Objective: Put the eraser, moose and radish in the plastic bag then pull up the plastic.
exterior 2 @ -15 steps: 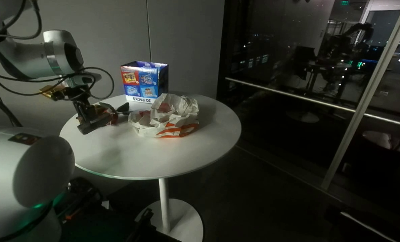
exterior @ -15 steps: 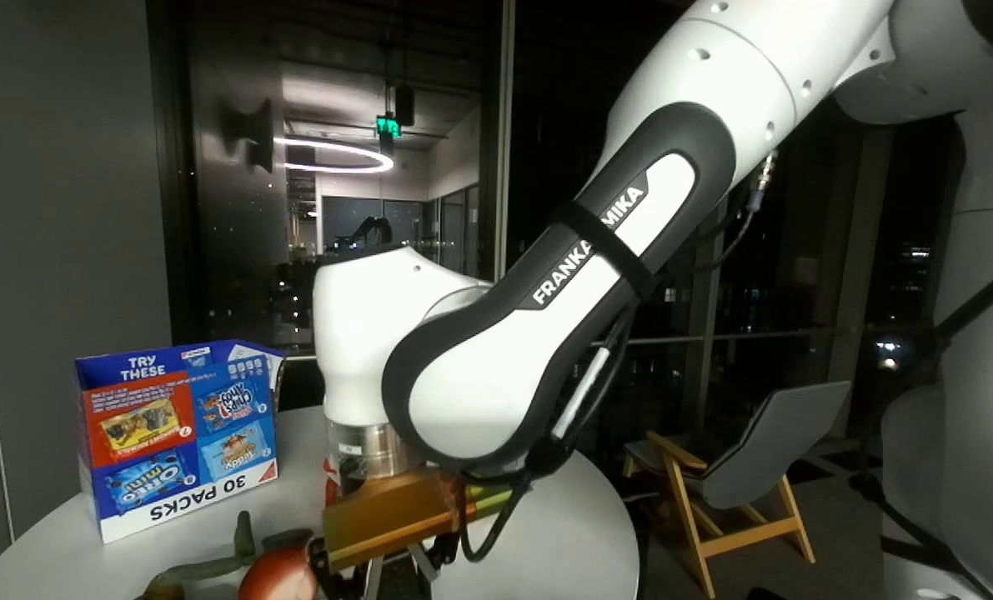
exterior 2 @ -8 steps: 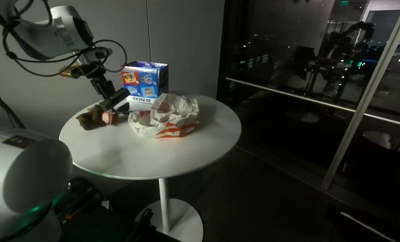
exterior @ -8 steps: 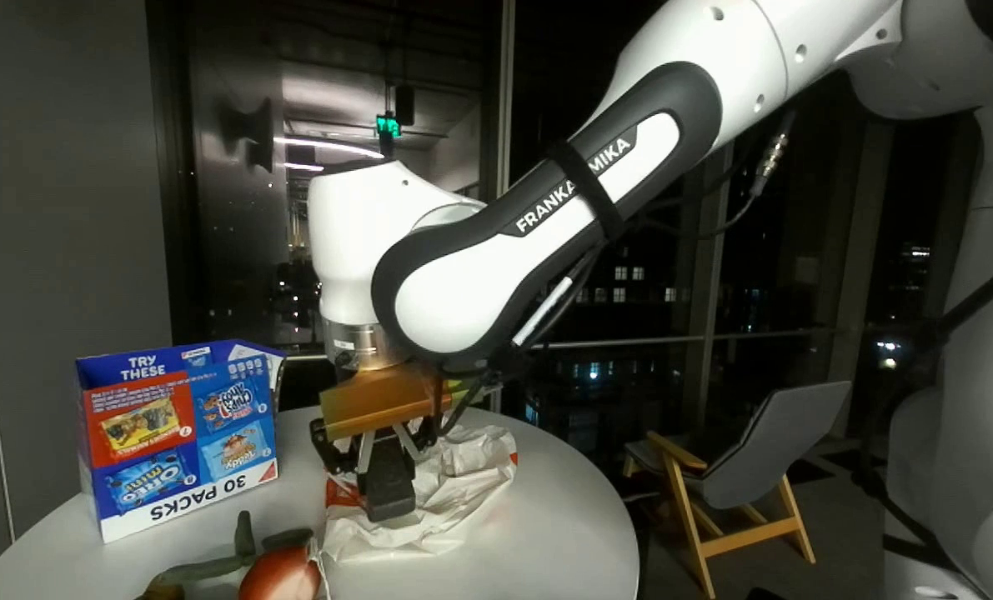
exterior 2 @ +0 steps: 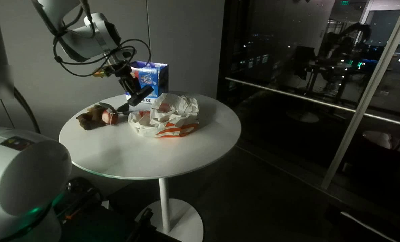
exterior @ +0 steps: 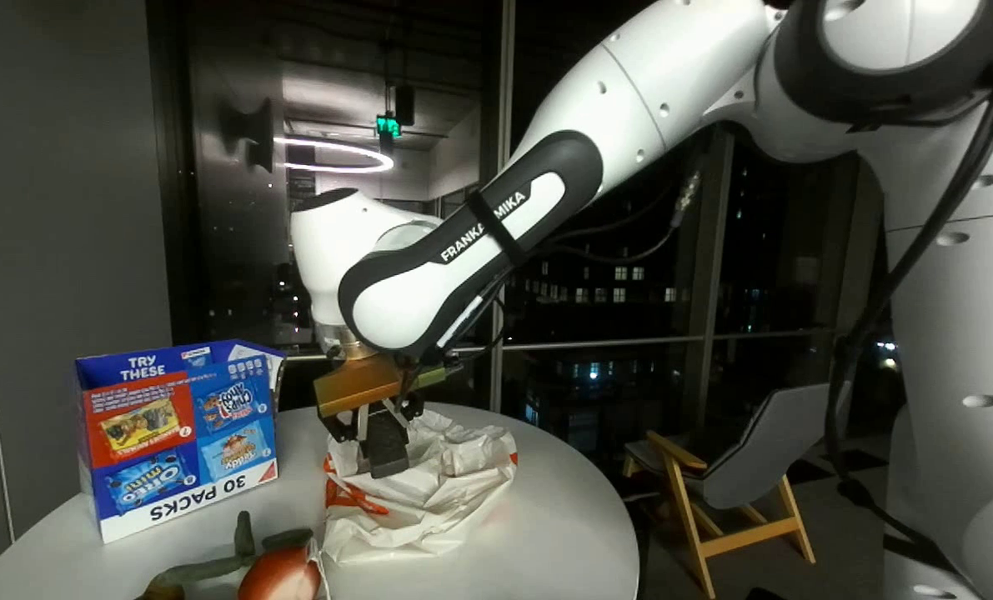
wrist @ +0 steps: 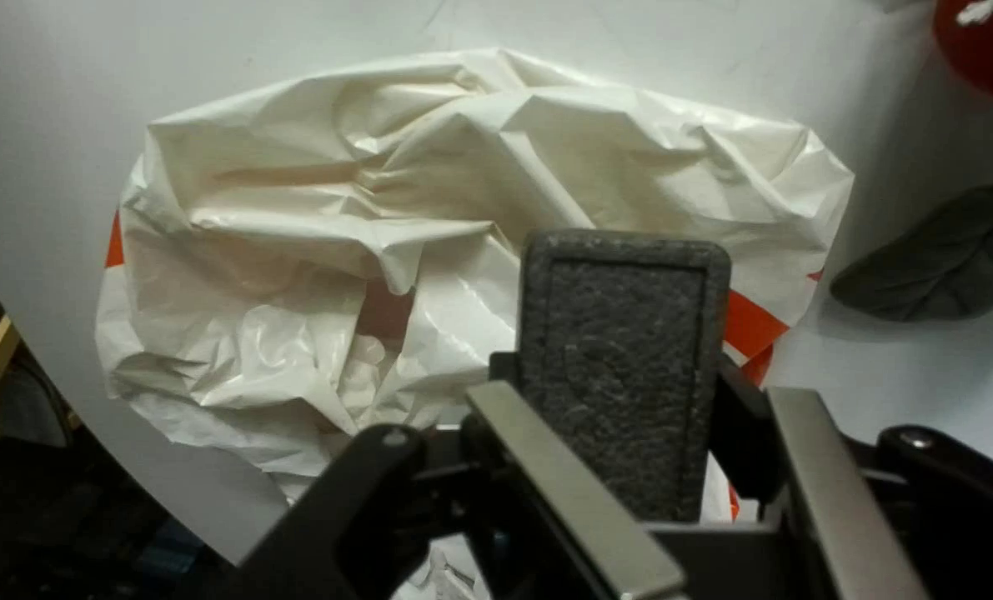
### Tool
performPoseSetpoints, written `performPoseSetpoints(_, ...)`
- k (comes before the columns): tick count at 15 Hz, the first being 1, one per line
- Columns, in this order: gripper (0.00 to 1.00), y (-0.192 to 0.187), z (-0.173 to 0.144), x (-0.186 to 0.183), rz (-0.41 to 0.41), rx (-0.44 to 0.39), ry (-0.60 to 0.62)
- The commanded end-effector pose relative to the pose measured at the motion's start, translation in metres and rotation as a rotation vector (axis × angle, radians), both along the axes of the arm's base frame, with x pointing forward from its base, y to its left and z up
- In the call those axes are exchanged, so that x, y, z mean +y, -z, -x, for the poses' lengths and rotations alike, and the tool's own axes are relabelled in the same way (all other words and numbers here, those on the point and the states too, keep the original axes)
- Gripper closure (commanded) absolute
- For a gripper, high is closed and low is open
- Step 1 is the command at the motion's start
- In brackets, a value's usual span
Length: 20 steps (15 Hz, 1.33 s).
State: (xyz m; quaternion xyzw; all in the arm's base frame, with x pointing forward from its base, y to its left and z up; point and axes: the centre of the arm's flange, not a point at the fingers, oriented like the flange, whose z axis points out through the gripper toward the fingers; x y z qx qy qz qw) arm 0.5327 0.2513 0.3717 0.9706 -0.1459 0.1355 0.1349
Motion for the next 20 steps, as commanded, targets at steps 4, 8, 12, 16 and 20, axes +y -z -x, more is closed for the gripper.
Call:
performPoseSetpoints(4, 0.69, 0.031, -0.064, -0.017, 0.196, -0.071, 0.018)
performPoseSetpoints(8, 0.69, 0.043, -0.076, -0.028, 0.329, -0.112, -0.008)
performPoseSetpoints(12, 0.69, 0.073, -0.073, -0.030, 0.409, -0.123, -0.048)
performPoseSetpoints(16, 0.19, 0.101, -0.067, -0.036, 0.467, -0.150, -0.073)
performPoseSetpoints(20, 0.01, 0.094, -0.056, -0.030, 0.464, -0.176, -0.071)
